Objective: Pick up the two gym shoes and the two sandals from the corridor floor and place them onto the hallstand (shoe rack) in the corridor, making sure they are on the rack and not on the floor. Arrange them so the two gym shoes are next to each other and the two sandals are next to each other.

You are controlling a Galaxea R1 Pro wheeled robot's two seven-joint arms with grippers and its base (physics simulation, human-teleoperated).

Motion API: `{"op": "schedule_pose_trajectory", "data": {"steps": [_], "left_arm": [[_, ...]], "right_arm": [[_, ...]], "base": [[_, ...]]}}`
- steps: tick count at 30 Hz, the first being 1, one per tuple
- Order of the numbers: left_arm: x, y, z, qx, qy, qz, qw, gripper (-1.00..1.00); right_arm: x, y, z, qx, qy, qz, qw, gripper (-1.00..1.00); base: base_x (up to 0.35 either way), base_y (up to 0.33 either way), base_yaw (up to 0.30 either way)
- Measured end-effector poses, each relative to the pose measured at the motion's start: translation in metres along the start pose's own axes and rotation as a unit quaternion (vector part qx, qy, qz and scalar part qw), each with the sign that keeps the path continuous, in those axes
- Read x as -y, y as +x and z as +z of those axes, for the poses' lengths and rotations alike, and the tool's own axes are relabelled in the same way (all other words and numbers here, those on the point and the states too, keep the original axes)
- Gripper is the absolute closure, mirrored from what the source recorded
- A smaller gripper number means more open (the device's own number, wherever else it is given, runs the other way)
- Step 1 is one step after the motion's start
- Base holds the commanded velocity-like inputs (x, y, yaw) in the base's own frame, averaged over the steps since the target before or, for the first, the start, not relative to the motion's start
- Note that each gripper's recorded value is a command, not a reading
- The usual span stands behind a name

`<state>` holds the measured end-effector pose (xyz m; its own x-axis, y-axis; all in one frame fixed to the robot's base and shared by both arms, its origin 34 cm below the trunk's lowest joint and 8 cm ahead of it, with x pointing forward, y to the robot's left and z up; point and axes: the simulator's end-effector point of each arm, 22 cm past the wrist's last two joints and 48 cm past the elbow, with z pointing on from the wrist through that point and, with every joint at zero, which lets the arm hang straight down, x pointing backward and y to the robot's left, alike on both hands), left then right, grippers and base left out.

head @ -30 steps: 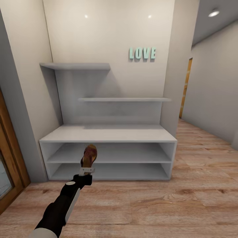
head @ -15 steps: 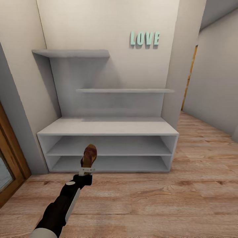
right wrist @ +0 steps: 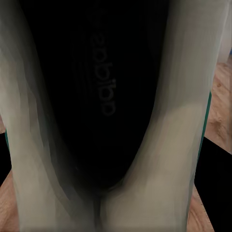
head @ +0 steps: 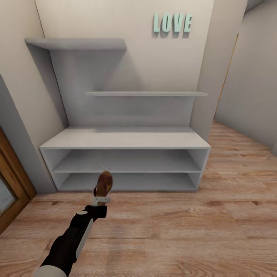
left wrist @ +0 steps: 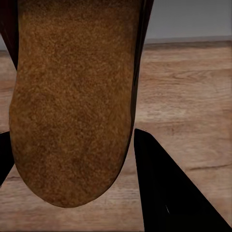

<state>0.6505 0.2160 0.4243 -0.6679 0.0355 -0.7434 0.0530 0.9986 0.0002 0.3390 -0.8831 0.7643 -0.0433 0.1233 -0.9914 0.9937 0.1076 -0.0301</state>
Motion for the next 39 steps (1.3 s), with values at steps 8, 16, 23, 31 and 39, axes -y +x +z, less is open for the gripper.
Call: {"op": "schedule_pose_trajectory", "data": {"steps": [8,16,23,31,39], "left_arm": [[-0.002,0.003,0.003,-0.004,-0.002,0.001,1.0000,1.00],[-0.001,0.017,0.013,-0.017,0.000,-0.001,0.9998,1.00],[-0.001,0.035,0.023,-0.034,0.001,-0.002,0.9994,1.00],[0.001,0.035,0.023,-0.034,0.002,-0.002,0.9994,1.00],[0.002,0.035,0.023,-0.034,0.003,-0.002,0.9994,1.00]], "right_arm": [[-0.002,0.002,0.000,0.000,0.001,-0.006,1.0000,1.00],[-0.004,0.010,0.002,-0.002,0.016,-0.044,0.9989,1.00],[-0.012,0.020,0.004,-0.004,0.018,-0.062,0.9979,1.00],[-0.012,0.019,0.004,-0.004,0.019,-0.063,0.9979,1.00],[-0.012,0.019,0.004,-0.003,0.019,-0.062,0.9979,1.00]], "base": [[0.000,0.000,0.000],[0.000,0.000,0.000],[0.000,0.000,0.000],[0.017,-0.006,0.000],[0.266,-0.173,0.000]]}}
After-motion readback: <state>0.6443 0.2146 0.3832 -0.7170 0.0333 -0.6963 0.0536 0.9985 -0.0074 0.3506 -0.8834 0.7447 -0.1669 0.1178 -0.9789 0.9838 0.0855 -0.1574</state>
